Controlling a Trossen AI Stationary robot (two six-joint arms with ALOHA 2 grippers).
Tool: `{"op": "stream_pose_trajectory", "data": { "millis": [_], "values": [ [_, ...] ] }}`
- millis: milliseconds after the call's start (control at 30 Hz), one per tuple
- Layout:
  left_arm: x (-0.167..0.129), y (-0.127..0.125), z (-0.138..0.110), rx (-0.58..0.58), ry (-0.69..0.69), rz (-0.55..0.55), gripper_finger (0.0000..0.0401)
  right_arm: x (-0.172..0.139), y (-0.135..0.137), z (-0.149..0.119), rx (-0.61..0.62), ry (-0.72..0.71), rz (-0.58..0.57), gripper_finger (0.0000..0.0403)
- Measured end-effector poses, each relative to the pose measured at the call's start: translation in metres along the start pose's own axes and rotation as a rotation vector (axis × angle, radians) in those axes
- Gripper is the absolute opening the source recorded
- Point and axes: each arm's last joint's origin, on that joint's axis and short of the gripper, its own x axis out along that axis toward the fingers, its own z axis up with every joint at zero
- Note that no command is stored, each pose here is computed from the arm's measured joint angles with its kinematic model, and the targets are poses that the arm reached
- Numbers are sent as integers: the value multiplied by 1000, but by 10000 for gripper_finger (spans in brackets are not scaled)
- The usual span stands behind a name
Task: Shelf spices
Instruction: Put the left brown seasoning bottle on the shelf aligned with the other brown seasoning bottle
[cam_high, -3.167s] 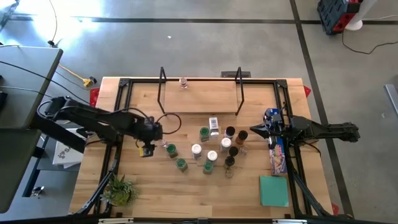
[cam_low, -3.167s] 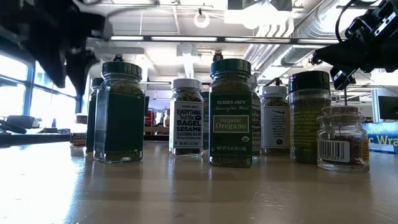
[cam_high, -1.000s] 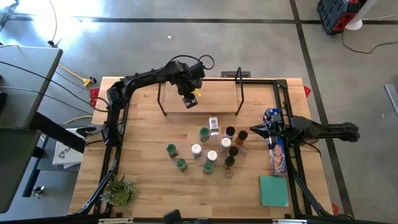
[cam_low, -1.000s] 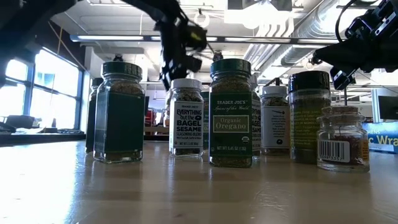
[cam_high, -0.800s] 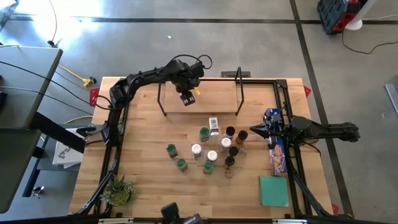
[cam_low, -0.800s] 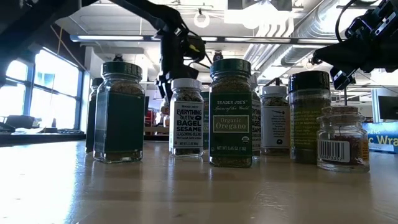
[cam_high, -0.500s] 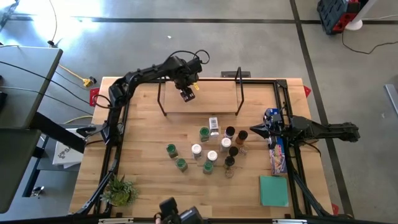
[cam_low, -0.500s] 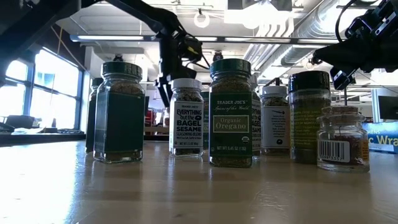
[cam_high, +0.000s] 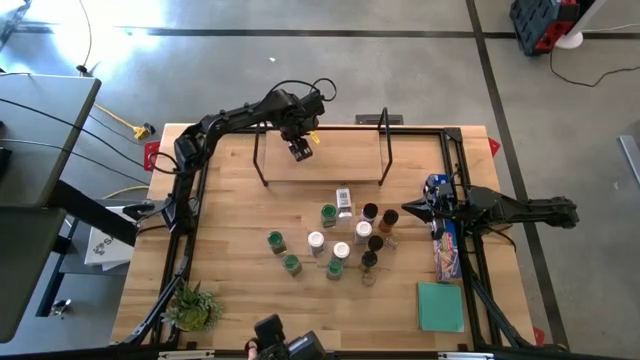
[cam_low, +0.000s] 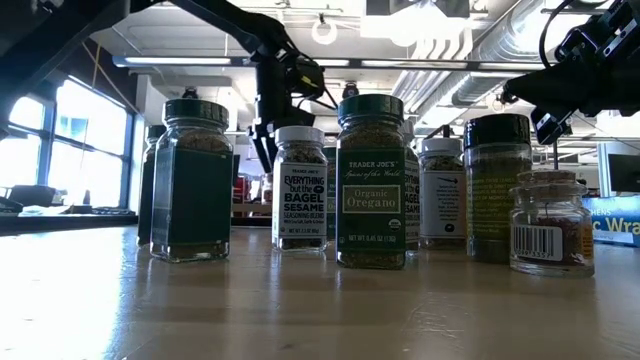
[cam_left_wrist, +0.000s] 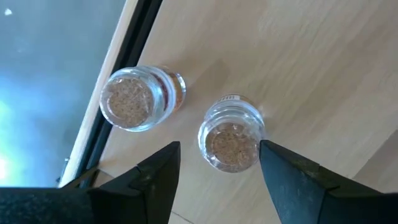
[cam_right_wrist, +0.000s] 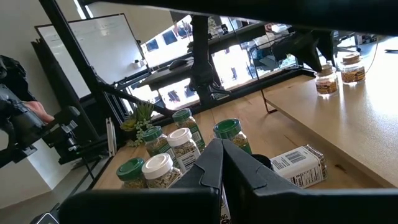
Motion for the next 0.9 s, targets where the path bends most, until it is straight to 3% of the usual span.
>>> {"op": "stream_pose_trajectory", "data": {
  "millis": [900],
  "values": [
    [-9,2,-4,63,5,41,200,0,0,0,0,0,0,0]
  ]
}}
